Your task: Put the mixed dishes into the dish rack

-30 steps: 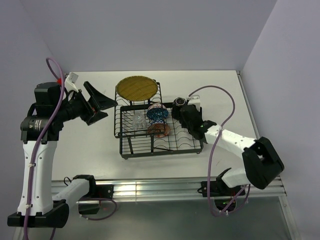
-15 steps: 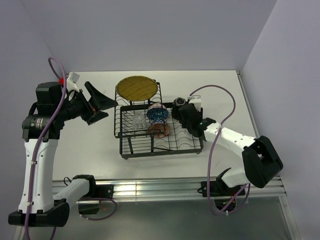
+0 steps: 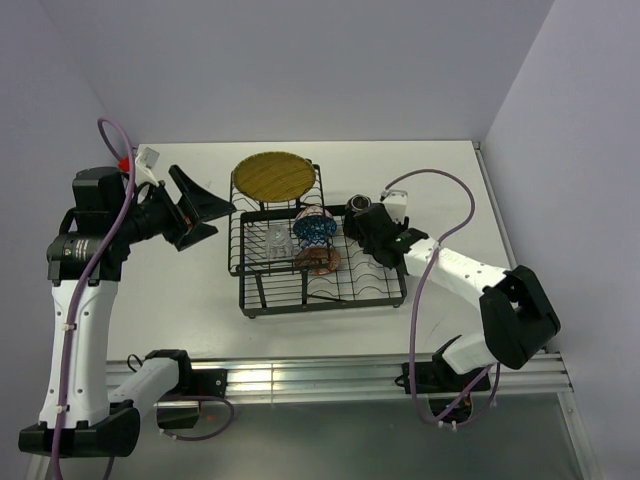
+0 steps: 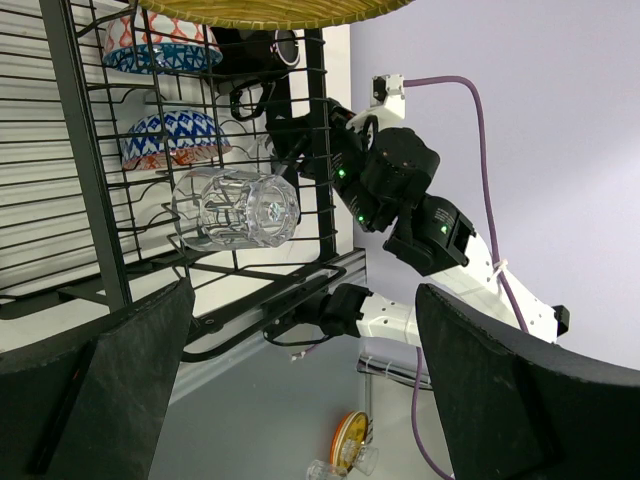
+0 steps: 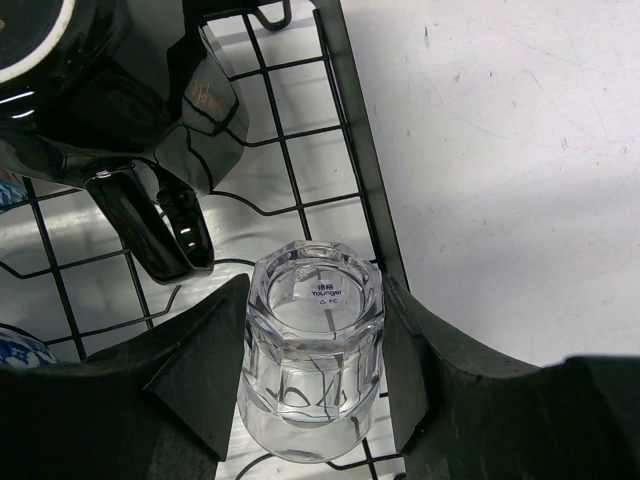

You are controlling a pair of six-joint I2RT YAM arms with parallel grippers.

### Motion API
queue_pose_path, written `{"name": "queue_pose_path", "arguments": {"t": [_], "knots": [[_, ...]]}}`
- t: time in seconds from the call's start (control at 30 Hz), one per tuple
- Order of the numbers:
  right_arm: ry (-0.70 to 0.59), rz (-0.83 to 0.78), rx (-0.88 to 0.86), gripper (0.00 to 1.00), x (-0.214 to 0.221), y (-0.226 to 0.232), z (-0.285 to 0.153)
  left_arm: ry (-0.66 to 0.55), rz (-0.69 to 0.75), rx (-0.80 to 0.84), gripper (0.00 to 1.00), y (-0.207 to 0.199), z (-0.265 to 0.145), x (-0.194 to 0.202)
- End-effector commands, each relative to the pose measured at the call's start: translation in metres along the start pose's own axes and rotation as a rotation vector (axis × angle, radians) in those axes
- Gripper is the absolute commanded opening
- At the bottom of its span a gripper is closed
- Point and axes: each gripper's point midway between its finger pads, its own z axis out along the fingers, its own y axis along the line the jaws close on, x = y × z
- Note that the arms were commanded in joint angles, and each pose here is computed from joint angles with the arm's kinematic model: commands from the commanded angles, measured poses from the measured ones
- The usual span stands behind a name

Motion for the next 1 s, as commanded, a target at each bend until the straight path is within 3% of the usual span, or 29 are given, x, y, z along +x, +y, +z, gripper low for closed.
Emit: {"name": "queue_pose_path", "arguments": {"t": [0.0, 0.43, 0.73, 0.8, 0.9, 0.97], "knots": [[0.113, -0.043, 0.044, 0.19, 0.042, -0.007, -0.001, -0.018, 0.046, 0.046, 0.99, -0.012, -0.008, -0.001], [0.145, -0.074, 0.069, 0.29, 0.07, 0.0, -0.018, -0.009, 0.045, 0.057, 0.99, -0.012, -0.009, 0.003], [0.163, -0.094, 0.075, 0.27, 0.09, 0.003, -0.028, 0.011, 0.049, 0.065, 0.99, -0.011, -0.01, 0.009], [0.148, -0.102, 0.086, 0.23, 0.087, 0.004, -0.029, 0.017, 0.05, 0.063, 0.99, -0.01, -0.01, 0.01], [0.117, -0.105, 0.117, 0.0, 0.076, 0.0, -0.033, 0.026, 0.048, 0.063, 0.99, -0.009, -0.01, 0.012], [0.054, -0.09, 0.096, 0.0, 0.06, 0.003, -0.042, 0.026, 0.052, 0.061, 0.99, -0.009, -0.01, 0.012]]}}
